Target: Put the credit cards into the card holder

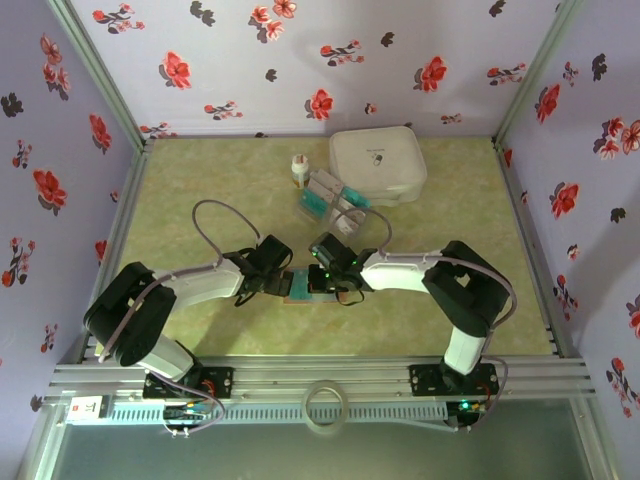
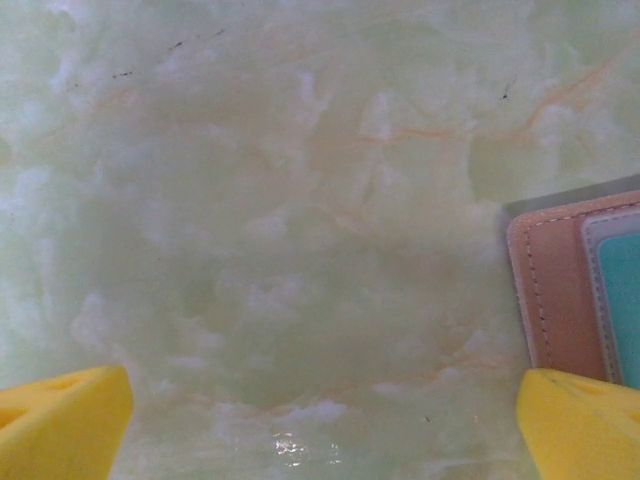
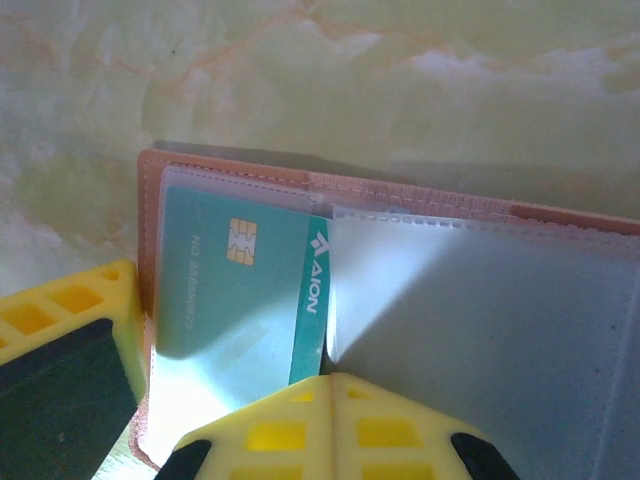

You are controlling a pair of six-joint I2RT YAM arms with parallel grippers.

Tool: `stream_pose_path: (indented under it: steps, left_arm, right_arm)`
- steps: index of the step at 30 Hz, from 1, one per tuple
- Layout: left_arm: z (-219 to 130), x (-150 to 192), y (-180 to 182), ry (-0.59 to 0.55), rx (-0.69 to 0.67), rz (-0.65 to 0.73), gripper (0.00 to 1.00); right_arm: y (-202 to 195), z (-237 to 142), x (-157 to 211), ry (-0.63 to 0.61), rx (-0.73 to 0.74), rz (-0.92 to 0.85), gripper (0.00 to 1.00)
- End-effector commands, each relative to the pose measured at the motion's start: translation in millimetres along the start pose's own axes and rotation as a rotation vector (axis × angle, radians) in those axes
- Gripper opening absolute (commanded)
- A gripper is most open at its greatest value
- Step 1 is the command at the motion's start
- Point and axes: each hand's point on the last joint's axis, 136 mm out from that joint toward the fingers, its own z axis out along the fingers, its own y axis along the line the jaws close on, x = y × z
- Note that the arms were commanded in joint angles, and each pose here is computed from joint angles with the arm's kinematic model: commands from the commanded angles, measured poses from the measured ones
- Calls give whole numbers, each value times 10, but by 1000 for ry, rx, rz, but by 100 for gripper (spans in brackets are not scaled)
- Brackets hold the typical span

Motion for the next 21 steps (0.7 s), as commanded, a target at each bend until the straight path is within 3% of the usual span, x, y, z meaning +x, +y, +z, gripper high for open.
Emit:
stream_pose_path:
  steps: [1,13,21]
  left_arm:
    - [59,101,-22,29,8,-6,100]
    - [-160,-80,314,-22,-26,-95,100]
    - [-208,-134,373,-38,-22,-113,100]
  right_arm:
    - [120,37,-5,5,-24,-3,0]
    - [-7,-286,-139,-64,0,1,0]
    - [11,-238,-184,-54,-9,1,0]
